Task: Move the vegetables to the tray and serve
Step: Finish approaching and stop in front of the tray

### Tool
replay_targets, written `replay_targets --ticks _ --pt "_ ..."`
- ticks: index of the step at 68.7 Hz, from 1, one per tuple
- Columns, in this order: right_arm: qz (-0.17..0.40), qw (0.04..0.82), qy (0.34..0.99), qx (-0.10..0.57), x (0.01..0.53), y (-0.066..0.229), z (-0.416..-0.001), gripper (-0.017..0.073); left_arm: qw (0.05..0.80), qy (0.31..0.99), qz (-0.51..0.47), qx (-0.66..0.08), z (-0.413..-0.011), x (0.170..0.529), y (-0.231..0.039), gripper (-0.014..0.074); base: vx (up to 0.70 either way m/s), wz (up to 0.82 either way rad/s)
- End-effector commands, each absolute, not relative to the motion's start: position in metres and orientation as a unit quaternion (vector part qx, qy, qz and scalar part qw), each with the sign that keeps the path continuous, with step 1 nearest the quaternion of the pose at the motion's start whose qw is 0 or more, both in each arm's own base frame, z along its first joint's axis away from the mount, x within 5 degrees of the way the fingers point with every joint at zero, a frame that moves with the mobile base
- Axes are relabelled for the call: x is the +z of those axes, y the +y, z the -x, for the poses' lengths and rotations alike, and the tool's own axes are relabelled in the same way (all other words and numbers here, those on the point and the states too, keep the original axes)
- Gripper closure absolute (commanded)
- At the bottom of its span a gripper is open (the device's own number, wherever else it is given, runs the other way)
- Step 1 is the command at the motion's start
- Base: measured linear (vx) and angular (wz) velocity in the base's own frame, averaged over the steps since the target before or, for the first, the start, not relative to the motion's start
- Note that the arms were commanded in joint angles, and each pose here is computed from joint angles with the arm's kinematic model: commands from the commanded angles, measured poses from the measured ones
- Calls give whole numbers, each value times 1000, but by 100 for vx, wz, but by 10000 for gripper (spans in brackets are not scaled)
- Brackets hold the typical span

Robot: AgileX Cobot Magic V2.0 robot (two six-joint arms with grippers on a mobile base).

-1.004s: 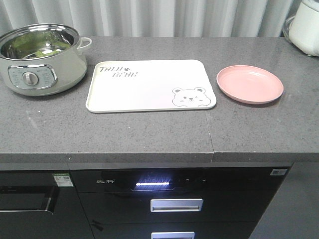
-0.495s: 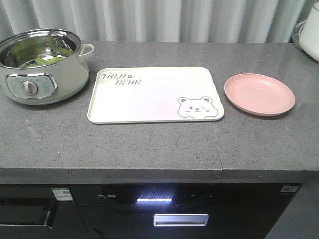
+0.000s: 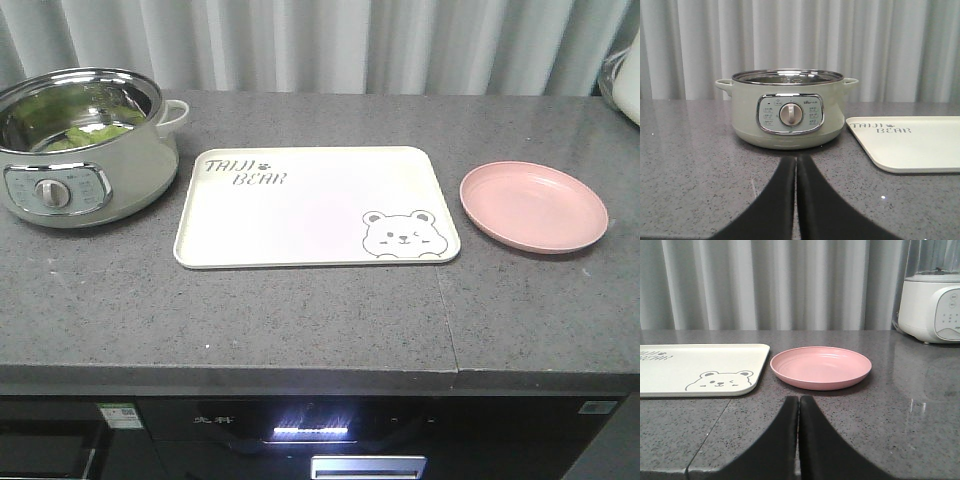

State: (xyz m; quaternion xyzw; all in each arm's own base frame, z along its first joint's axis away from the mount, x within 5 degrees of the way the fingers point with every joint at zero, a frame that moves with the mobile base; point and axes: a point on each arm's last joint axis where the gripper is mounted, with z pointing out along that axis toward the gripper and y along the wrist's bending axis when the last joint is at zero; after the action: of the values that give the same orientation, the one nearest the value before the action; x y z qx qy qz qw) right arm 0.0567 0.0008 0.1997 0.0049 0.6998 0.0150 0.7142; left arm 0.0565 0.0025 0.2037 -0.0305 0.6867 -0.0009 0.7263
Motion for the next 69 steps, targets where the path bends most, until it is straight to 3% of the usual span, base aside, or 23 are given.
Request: replay_targets --ticks 1,69 --pt "-5 738 675 13 204 1 -57 564 754 657 26 -7 -55 208 1 600 6 0" --pt "-5 738 675 13 204 1 -57 564 754 657 26 -7 -55 208 1 600 4 -1"
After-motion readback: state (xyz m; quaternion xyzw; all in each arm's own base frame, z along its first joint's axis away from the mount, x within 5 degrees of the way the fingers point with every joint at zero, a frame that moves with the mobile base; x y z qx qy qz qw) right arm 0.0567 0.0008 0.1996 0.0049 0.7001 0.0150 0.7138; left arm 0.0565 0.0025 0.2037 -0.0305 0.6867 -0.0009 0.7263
